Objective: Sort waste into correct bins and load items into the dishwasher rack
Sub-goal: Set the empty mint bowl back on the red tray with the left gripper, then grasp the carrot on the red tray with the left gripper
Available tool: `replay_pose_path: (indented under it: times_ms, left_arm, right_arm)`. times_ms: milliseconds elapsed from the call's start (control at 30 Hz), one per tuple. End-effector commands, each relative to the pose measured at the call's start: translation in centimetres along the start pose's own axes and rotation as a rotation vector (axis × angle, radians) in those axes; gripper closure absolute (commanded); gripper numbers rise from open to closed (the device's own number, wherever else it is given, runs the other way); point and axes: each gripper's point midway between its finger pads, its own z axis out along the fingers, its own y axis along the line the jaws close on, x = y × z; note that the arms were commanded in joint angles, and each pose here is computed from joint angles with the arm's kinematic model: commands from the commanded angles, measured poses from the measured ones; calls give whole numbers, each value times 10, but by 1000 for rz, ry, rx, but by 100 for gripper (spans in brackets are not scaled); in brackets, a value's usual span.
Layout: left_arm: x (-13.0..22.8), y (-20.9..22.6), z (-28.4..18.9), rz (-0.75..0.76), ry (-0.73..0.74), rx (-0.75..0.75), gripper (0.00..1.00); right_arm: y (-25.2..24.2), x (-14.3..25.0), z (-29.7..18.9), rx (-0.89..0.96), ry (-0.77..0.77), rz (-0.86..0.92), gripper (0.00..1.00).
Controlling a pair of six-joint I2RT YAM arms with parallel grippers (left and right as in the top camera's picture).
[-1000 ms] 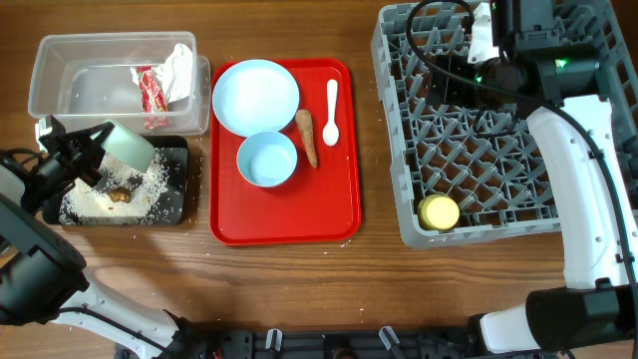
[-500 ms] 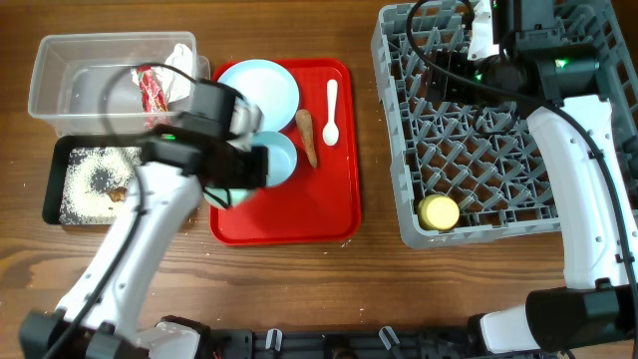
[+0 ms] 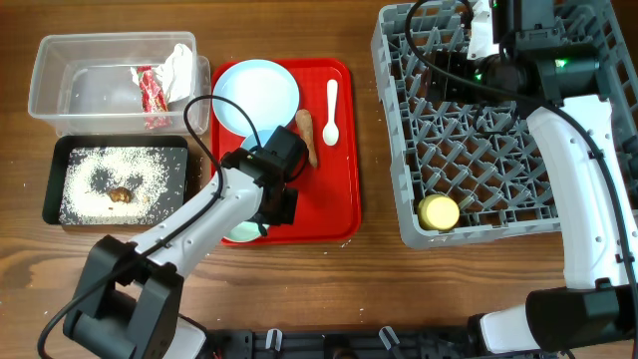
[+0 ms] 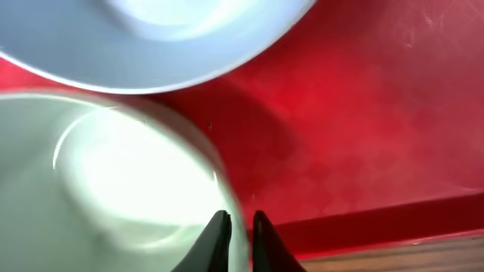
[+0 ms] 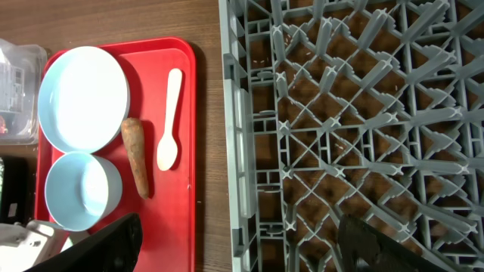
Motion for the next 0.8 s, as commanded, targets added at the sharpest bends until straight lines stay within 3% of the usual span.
replay_pose_path:
  times_ms: [0,100,167,333,467,567,767]
  left_arm:
    - [0,3,4,-5,-2,-22,71]
    - [-2,2,2,-6,-9,-17,59]
    - [-8,-3,-3,-6,-19,1,56]
    - [-77,-32,-67,-13,-228,113,47]
    - [-131,-51,-97,-19,-448,197,46]
    - [-161,-62,-79,-26,-509,216,50]
    - [-194,-57,-9,-231,-516,152,49]
  right_arm:
    - [4,-3,0,-16,-4,-21,16]
    - [4,-3,0,-16,-6,-21,16]
    - [4,-3,0,-16,-6,-21,16]
    - [5,-5,0,-17,-12,-22,16]
    - [5,-6,0,-18,-16,-22,16]
    - [5,-6,0,-18,-16,-22,16]
    - [5,-6,0,-18,-16,-22,16]
